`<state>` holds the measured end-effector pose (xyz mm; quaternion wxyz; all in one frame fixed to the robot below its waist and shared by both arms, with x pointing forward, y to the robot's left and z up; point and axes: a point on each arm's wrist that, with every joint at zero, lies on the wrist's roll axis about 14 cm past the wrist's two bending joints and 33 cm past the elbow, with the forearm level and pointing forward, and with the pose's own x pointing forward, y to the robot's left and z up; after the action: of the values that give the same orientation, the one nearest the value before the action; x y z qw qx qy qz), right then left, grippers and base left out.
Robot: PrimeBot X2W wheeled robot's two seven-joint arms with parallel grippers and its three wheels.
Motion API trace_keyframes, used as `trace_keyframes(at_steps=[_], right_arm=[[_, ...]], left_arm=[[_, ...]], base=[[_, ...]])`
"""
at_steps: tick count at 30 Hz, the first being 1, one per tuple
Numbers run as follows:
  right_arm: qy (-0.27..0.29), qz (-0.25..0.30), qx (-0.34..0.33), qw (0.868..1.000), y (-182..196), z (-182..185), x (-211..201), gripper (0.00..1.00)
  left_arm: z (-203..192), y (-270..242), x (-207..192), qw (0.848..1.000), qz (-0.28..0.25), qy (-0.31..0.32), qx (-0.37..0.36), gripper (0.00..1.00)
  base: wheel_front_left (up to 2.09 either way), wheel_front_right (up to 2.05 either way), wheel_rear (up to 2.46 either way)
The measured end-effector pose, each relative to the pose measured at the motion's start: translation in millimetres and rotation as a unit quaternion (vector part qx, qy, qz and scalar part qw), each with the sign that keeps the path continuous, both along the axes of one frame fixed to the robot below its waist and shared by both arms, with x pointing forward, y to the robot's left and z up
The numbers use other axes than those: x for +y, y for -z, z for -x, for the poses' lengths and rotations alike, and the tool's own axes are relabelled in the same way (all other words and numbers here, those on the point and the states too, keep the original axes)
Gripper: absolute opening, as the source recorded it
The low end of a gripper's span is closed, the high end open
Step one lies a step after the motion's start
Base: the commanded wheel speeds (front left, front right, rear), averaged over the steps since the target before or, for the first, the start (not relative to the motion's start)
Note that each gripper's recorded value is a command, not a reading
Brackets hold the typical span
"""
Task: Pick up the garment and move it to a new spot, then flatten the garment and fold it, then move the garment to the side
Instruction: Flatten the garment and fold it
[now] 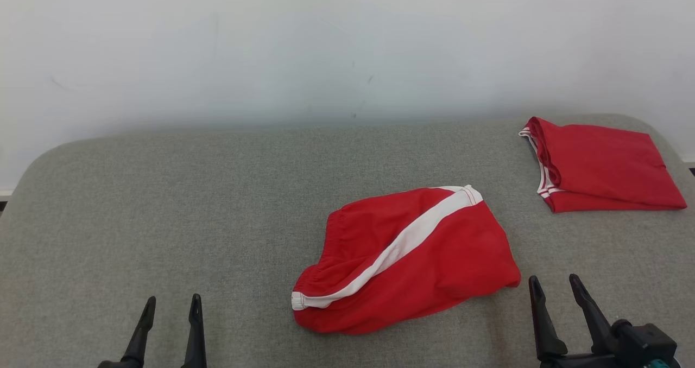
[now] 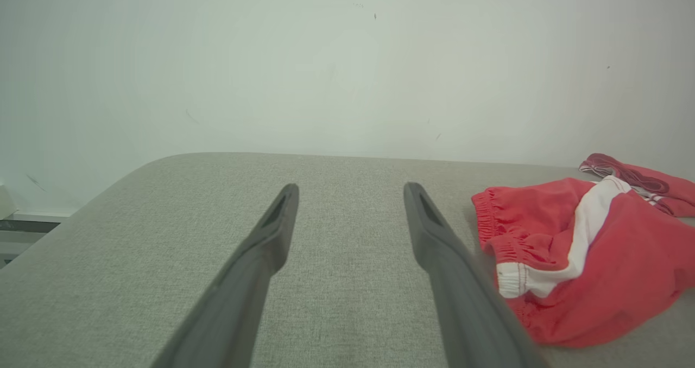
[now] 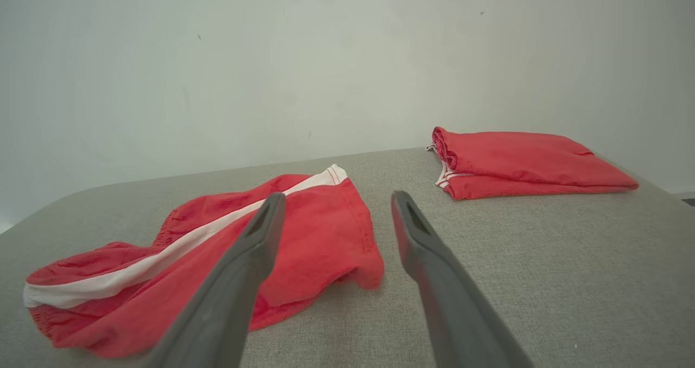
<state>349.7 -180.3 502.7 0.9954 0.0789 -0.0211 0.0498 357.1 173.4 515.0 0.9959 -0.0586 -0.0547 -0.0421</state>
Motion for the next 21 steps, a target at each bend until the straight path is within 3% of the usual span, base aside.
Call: trace_keyframes(at_steps=[7,21], right_arm=[[-0.006,0.008,-0.001,1.000,-7,-9,1,1.00],[-0.036,0.049,0.010,0.998,-34,-92,0,1.00]], left_arm=[[1,1,2,1.000,-0.003,-0.002,0.001,1.00],[-4,8,3,1.000,0.002,-0.009,0.012,1.00]], base=[[0.00,0.00,0.00],[0.00,0.00,0.00]])
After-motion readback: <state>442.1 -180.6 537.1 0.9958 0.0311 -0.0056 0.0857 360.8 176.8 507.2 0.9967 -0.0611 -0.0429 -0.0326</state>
